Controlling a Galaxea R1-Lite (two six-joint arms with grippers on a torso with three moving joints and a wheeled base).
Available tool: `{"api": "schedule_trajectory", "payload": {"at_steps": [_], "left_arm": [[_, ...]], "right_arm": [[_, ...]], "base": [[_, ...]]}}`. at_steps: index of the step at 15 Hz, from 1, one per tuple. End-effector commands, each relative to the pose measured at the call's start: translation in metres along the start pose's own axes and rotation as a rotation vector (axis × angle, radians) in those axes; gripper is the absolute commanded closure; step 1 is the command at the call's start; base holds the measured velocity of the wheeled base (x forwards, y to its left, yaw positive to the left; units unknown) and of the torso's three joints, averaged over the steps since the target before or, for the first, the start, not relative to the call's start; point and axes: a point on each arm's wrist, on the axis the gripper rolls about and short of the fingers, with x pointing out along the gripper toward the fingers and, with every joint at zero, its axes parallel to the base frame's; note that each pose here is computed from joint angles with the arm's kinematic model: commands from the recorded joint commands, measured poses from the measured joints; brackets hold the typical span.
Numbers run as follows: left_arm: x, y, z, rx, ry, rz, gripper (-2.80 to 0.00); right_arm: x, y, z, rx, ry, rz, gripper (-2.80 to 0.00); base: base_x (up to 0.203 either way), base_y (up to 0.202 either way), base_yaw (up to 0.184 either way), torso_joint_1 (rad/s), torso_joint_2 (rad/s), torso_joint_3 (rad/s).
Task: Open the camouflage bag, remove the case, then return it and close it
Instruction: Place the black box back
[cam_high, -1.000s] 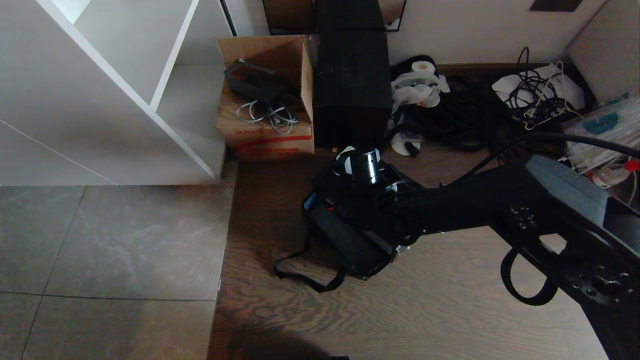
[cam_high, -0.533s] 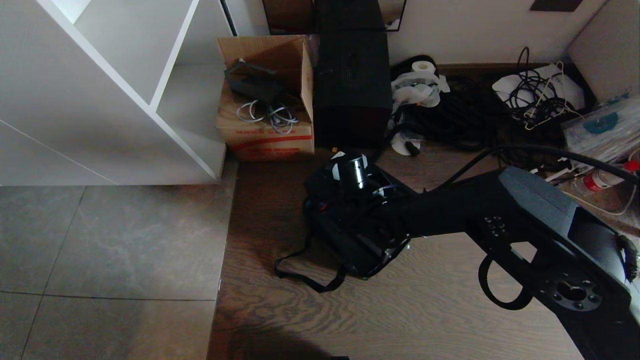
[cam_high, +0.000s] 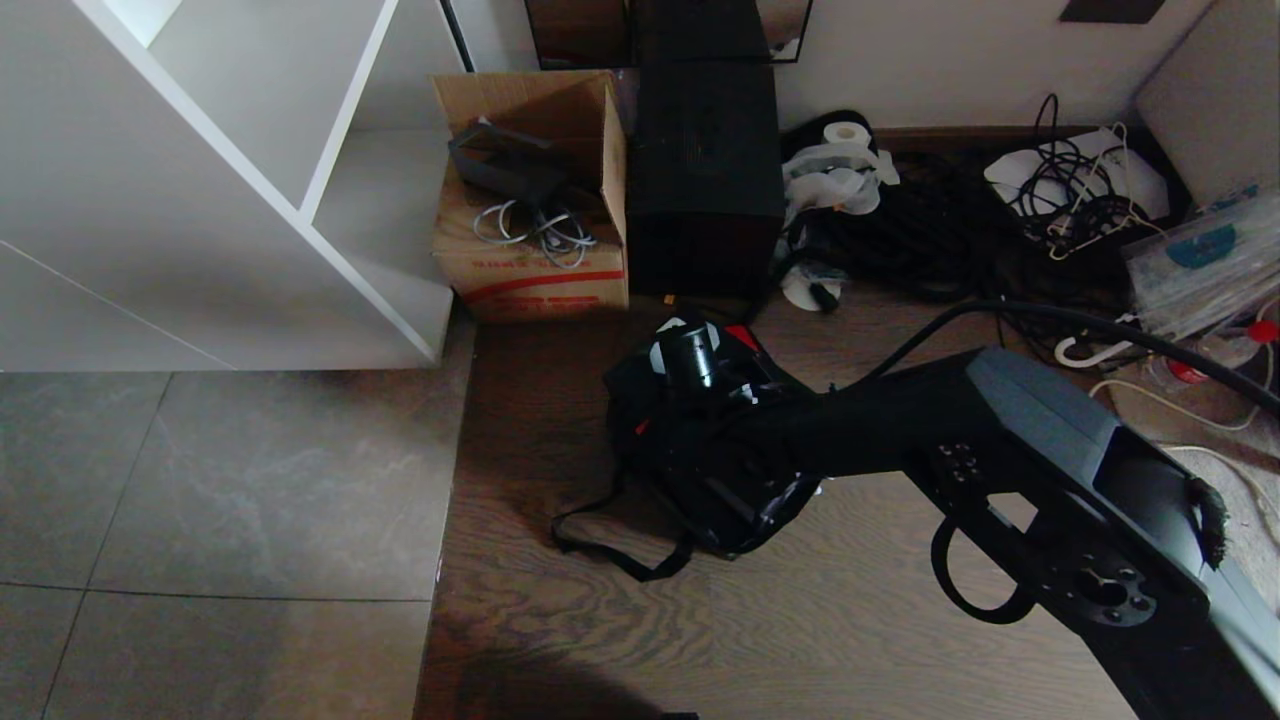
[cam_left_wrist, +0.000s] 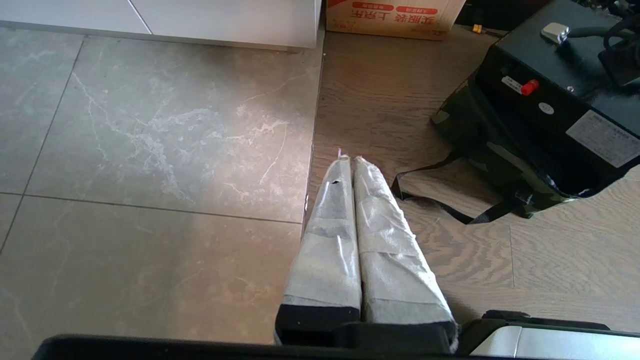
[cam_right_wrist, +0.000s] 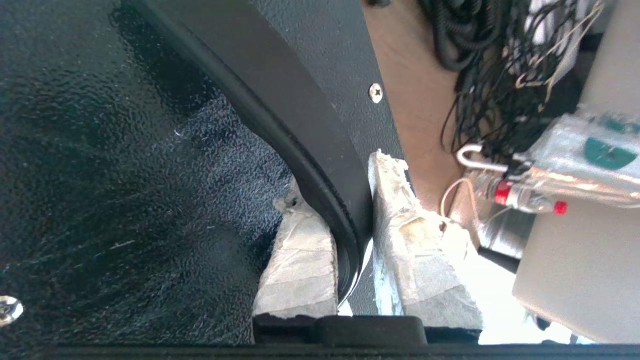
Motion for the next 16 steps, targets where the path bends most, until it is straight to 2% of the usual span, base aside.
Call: {"api": "schedule_trajectory", "payload": {"at_steps": [1, 13, 16], "left_arm": [[0.001, 0.0, -0.003, -0.001, 0.01, 0.002, 0.0], [0.001, 0.0, -0.003, -0.001, 0.01, 0.002, 0.0], [0.001, 0.0, -0.003, -0.001, 0.01, 0.002, 0.0]], "right_arm": [[0.002, 0.003, -0.001, 0.007, 0.014, -0.002, 0.0], [0.011, 0.029, -0.01, 0.04, 0.03, 0.007, 0.0], [0.014, 0.038, -0.016, 0.026, 0.039, 0.009, 0.0]], "base": [[0.0, 0.0, 0.0, 0.0, 0.0, 0.0], [0.0, 0.0, 0.0, 0.0, 0.0, 0.0], [0.0, 0.0, 0.0, 0.0, 0.0, 0.0]]}}
